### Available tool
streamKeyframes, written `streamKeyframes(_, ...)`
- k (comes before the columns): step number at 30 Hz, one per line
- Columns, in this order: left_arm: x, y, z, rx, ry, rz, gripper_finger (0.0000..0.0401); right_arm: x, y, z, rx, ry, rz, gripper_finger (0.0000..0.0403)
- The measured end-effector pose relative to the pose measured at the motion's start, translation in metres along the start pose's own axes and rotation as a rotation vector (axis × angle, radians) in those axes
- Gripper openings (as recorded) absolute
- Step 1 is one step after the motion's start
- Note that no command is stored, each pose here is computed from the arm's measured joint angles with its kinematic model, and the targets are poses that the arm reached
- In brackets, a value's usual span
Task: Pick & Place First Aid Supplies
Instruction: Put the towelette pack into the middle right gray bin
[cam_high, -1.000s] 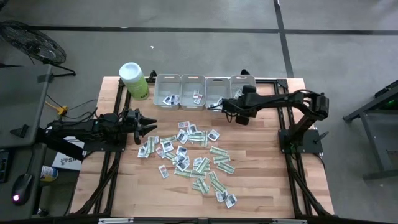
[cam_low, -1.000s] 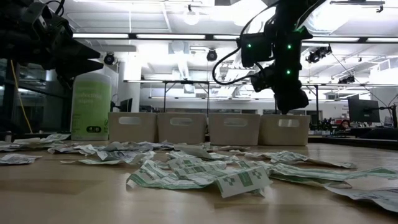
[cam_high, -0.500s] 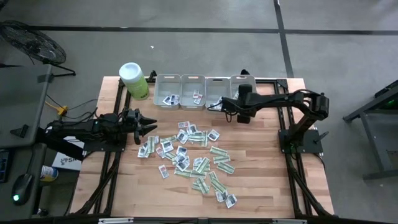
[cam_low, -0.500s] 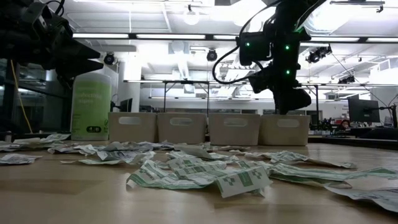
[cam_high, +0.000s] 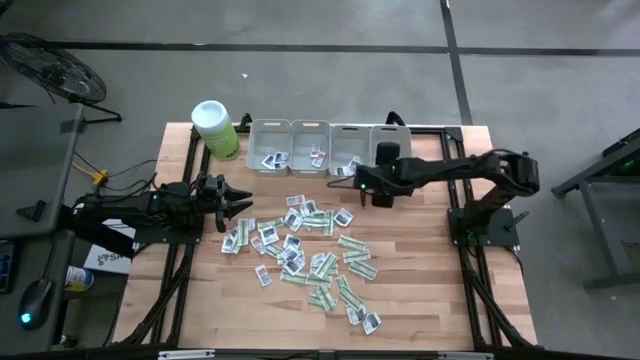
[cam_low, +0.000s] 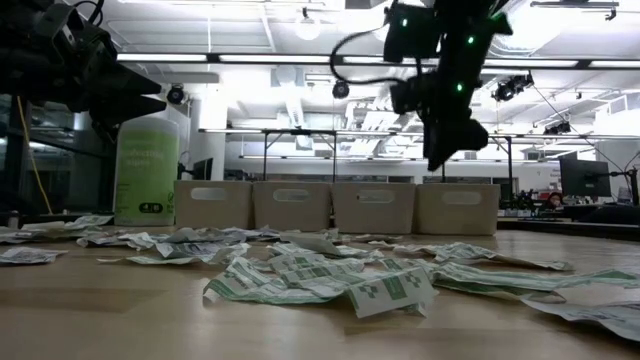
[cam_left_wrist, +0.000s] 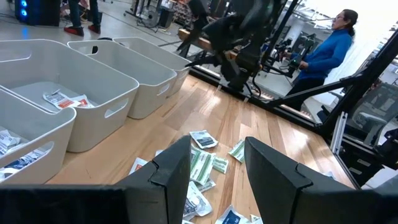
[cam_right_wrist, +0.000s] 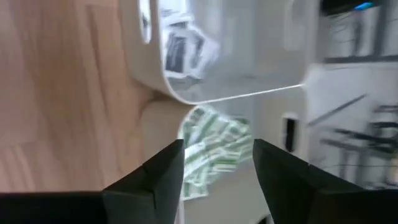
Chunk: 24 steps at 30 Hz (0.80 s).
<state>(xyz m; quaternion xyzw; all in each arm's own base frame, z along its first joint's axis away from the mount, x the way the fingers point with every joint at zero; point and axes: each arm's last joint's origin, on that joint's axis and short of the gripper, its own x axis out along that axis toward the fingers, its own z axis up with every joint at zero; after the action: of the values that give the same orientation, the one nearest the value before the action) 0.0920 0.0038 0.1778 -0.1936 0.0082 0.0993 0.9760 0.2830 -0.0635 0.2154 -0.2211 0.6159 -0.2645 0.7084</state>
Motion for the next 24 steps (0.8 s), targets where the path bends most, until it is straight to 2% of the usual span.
streamKeyframes(4,0.0,0.0,0.0,0.0,0.0,0.0,0.015,-0.011,0.003,0.001,-0.038,-0.018,-0.109,0.0177)
streamKeyframes(6,0.0,0.0,0.0,0.0,0.0,-0.001,0.015,-0.014,0.007,0.003,-0.042,-0.042,-0.104,0.0173)
streamKeyframes(8,0.0,0.0,0.0,0.0,0.0,0.0,0.015,-0.017,0.012,0.007,-0.034,-0.098,-0.001,0.0172)
streamKeyframes(13,0.0,0.0,0.0,0.0,0.0,-0.001,0.015,-0.026,0.026,0.023,0.012,-0.319,0.422,0.0171)
streamKeyframes(16,0.0,0.0,0.0,0.0,0.0,0.0,0.015,-0.028,0.031,0.029,0.047,-0.427,0.601,0.0168)
streamKeyframes(18,0.0,0.0,0.0,0.0,0.0,0.0,0.015,-0.025,0.037,0.029,0.051,-0.461,0.65,0.0164)
streamKeyframes(21,0.0,0.0,0.0,0.0,0.0,0.0,0.015,-0.017,0.044,0.025,0.05,-0.492,0.662,0.0159)
streamKeyframes(24,0.0,0.0,0.0,0.0,0.0,0.0,0.015,-0.01,0.053,0.018,-0.024,-0.499,0.639,0.0154)
